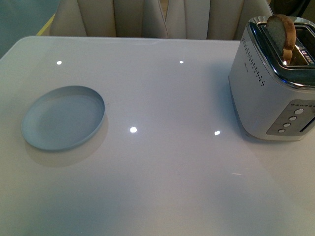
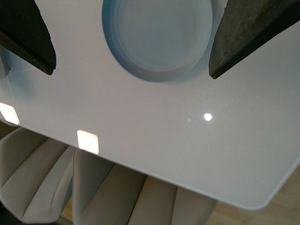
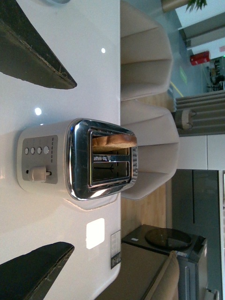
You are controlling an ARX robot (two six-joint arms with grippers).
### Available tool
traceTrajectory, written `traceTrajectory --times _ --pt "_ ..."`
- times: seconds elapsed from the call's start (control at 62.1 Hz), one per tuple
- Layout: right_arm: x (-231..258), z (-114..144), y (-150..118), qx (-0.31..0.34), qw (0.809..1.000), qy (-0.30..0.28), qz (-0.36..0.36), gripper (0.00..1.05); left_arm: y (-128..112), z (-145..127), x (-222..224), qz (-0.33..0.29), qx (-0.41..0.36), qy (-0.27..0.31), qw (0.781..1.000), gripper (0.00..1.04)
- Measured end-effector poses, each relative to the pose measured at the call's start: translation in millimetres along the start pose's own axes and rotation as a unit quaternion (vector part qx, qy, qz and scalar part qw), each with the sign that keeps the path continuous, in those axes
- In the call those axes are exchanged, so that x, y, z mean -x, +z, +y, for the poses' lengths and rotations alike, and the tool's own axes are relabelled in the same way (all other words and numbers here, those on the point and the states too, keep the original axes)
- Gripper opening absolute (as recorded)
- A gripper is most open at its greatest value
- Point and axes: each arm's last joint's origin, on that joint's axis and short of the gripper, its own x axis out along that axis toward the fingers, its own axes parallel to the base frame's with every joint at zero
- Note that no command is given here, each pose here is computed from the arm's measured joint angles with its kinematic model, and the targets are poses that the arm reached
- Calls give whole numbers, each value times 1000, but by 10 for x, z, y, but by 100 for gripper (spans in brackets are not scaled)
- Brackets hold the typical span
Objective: Left arm holds plate, right arm toasts bread
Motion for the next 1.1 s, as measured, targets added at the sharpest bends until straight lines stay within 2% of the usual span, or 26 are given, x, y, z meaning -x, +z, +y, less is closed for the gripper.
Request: traceTrajectory --times 0.161,0.242,0.306,0.338,0.467,0.532,0.741,1.095 --pt "0 0 0 0 1000 0 0 96 -61 -343 379 -47 -17 -35 998 98" --pt "0 0 0 0 1000 0 0 96 -214 -524 660 -63 -21 -48 997 97" --pt "0 0 0 0 1000 0 0 96 -364 -634 844 -139 -79 17 987 83" --pt "0 0 0 0 1000 0 0 96 -423 -652 920 -153 -96 34 983 78" --pt "0 0 0 0 1000 0 0 96 -721 -621 1156 -168 -130 57 976 53" --pt "0 0 0 0 1000 0 0 96 -814 -604 1195 -156 -136 59 977 40" --pt "0 0 0 0 1000 0 0 96 -844 -621 1332 -160 -141 59 975 3" --pt "0 0 0 0 1000 0 0 96 -856 -648 1501 -166 -145 58 974 3"
